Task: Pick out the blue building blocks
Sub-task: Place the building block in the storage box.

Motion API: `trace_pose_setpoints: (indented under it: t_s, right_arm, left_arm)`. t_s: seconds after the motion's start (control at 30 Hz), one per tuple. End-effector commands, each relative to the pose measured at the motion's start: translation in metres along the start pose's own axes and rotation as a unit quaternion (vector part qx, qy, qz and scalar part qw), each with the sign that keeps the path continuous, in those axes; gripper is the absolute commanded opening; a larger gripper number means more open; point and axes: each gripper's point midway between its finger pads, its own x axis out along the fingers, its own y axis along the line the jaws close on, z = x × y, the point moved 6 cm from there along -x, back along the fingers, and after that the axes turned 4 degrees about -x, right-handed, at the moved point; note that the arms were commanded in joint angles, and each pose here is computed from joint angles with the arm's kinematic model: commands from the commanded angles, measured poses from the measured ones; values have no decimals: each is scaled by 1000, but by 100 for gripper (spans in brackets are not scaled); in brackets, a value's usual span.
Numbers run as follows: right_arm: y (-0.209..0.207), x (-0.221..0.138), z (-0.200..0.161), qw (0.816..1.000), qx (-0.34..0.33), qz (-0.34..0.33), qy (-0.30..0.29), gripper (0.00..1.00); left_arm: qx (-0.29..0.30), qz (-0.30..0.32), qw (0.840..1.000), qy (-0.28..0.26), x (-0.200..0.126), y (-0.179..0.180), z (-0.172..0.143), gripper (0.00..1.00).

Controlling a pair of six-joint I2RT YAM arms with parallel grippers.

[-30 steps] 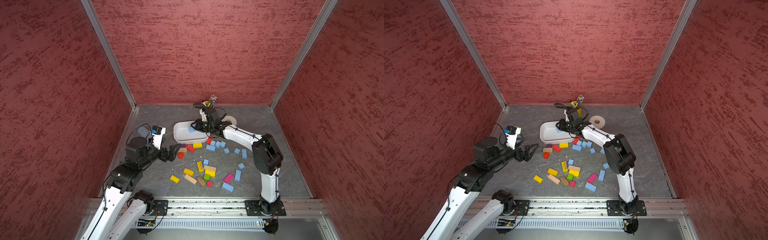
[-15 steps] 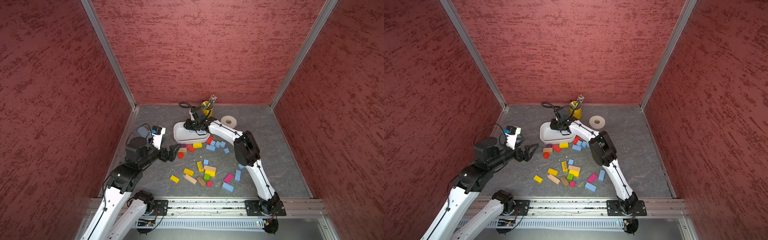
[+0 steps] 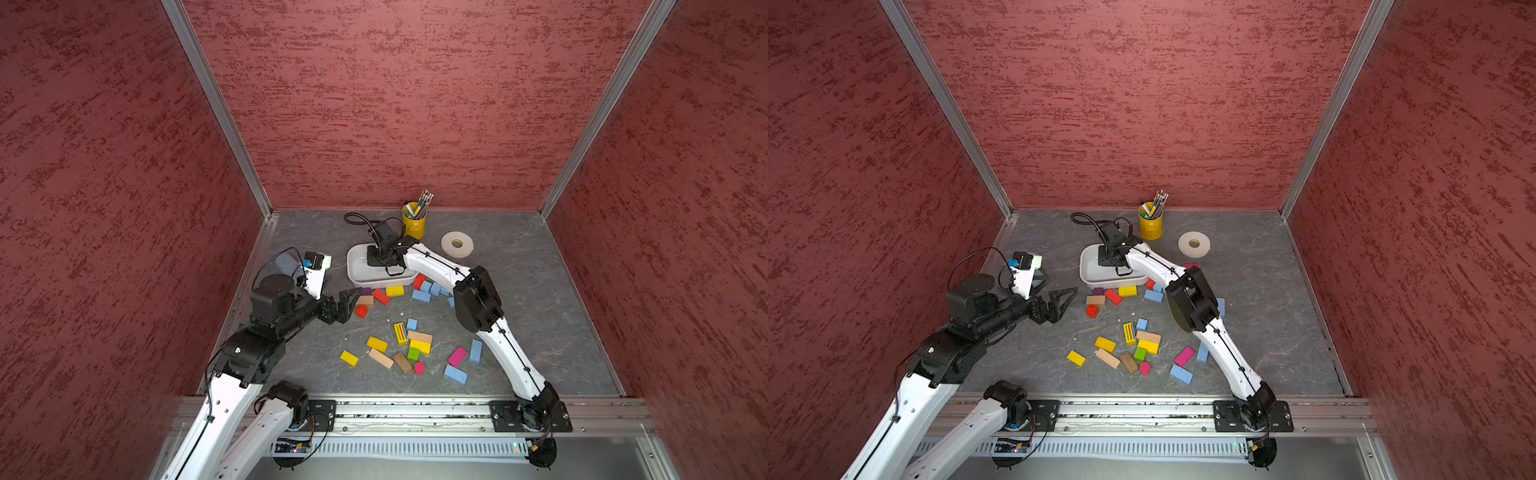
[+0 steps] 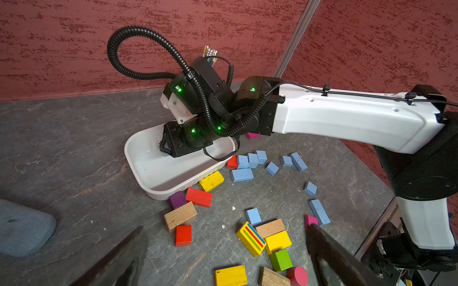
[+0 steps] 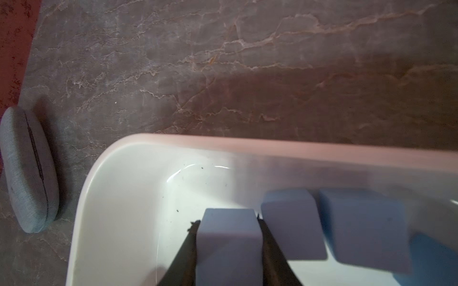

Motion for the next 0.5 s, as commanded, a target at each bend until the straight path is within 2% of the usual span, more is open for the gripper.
trace_pose_setpoints:
  t_s: [0.0, 0.3, 0.47]
  right_arm:
    - [2, 2, 5, 1000, -5, -12, -16, 32]
    - [6, 2, 8, 1000, 1, 4, -21, 45]
    - [13, -8, 14, 999, 3, 20, -30, 49]
  left_arm:
    - [9, 0, 1000, -7, 1, 1, 0, 100]
    - [9, 1, 1000, -6, 1, 1, -1, 100]
    - [9, 2, 1000, -7, 1, 1, -1, 100]
